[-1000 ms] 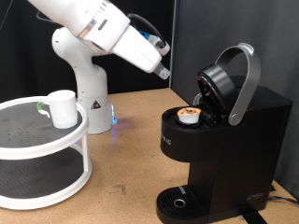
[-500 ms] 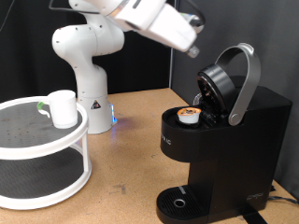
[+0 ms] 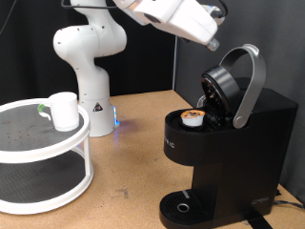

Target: Make a cup of coffee with the keurig machine

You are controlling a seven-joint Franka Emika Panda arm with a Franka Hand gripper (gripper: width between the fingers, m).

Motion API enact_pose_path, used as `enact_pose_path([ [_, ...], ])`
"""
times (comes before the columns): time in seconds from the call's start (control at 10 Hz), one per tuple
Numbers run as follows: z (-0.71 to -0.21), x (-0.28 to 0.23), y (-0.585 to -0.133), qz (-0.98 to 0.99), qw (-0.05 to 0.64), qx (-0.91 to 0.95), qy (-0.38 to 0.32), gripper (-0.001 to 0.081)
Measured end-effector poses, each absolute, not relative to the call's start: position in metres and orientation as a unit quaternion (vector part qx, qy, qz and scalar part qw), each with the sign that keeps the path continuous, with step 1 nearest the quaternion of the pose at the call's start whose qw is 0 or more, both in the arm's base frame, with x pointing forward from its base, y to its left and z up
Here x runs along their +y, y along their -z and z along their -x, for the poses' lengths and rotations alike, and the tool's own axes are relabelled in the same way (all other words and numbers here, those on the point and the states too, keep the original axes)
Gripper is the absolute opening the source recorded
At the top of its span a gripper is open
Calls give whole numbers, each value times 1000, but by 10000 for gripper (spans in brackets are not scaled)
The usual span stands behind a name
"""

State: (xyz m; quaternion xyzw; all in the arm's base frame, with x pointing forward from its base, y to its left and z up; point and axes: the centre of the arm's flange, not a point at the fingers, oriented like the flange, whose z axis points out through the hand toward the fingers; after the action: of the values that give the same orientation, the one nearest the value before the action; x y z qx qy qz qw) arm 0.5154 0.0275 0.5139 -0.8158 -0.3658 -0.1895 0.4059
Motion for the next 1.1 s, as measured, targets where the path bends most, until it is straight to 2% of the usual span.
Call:
enact_pose_path([
  [1.1,-512,58,-545,801,428,-365,205,803],
])
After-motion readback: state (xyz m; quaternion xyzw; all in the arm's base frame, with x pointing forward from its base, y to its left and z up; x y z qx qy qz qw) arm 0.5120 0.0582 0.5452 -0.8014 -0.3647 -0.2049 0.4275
